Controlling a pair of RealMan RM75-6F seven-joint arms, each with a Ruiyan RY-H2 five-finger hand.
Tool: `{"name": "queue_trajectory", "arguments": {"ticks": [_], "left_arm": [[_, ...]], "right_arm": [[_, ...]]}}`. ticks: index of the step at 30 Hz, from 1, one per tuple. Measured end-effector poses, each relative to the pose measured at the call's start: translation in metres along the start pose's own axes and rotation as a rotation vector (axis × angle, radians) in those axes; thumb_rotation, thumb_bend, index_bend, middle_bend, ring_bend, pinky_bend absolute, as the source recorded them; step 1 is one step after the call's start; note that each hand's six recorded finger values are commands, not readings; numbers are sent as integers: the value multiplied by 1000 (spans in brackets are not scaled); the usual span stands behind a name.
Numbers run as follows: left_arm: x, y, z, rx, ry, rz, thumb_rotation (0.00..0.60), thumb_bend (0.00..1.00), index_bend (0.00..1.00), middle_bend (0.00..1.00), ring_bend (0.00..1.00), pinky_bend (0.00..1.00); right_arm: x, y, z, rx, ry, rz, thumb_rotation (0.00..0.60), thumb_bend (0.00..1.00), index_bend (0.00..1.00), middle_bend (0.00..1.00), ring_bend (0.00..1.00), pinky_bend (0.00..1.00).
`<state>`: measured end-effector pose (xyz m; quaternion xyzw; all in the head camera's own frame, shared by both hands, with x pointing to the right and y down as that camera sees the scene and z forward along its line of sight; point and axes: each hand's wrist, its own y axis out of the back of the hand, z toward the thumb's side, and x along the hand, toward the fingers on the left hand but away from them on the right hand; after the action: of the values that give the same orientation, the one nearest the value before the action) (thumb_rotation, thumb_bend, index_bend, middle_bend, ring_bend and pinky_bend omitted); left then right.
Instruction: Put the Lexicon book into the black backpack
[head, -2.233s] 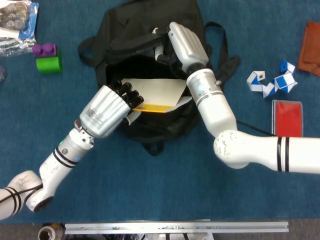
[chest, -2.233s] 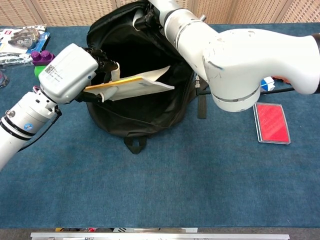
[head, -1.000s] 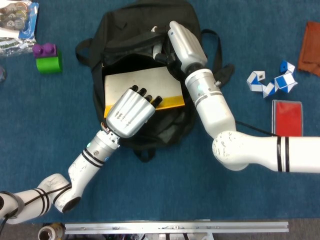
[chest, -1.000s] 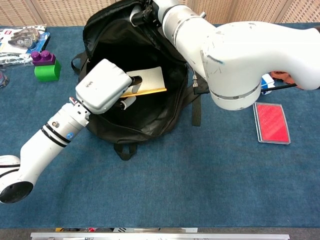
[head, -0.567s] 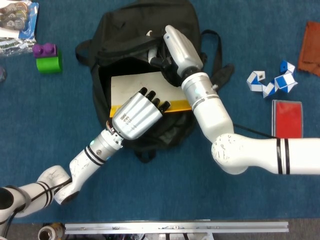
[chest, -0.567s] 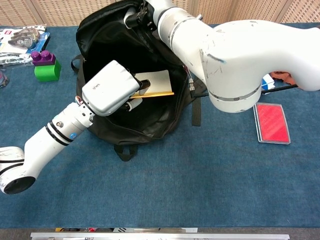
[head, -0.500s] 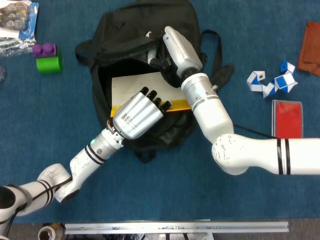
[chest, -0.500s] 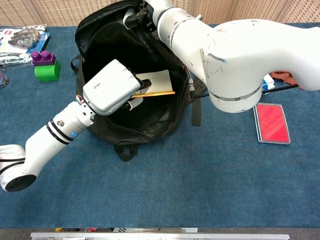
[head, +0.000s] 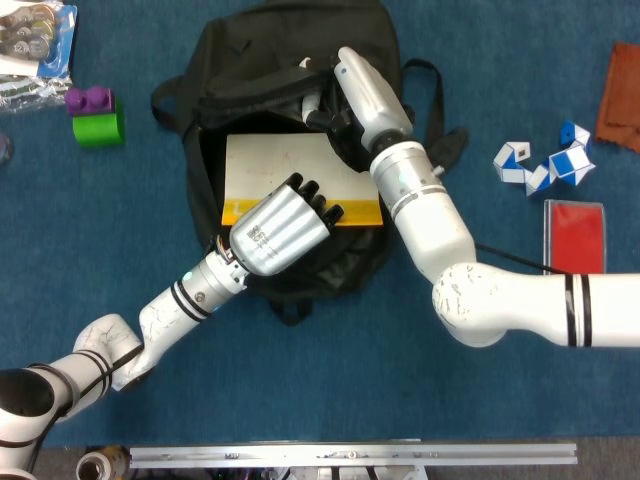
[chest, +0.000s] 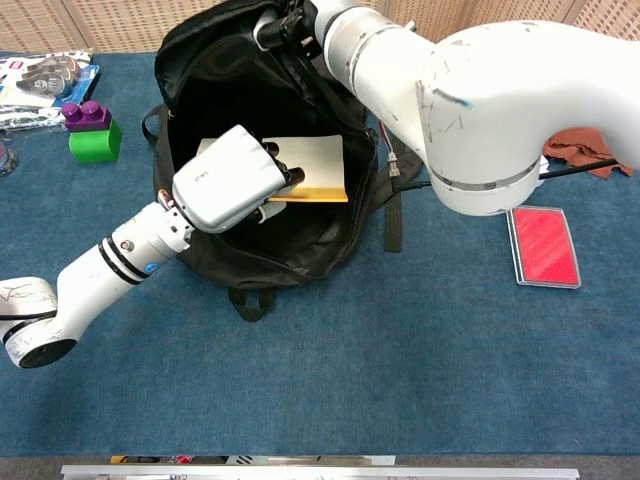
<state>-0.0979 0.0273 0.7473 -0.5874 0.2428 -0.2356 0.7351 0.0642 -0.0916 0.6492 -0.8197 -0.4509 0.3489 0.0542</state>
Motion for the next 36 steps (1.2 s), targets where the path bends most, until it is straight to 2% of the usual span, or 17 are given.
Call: {"name": "queue_trajectory", "arguments": {"ticks": [7, 22, 30, 36], "left_arm": [[-2, -2, 2, 8, -17, -12, 600, 285, 740, 797, 676, 780], [4, -10, -23, 67, 117, -49, 600, 284, 711, 756, 668, 780], [-5, -20, -25, 92, 149, -123, 600, 284, 693, 727, 660, 780], [-12, -13, -20, 50, 180, -153, 600, 281, 612, 654, 600, 775]], "right_arm": [[0, -2, 0, -2, 1, 6, 600, 810, 779, 677, 639, 810], [1, -1, -2, 4, -2, -2, 600, 800, 779, 677, 639, 810], [1, 1, -4, 7, -4, -8, 600, 799, 779, 677, 639, 810], [0, 2, -6, 7, -9, -10, 600, 799, 779, 677, 639, 810]]}}
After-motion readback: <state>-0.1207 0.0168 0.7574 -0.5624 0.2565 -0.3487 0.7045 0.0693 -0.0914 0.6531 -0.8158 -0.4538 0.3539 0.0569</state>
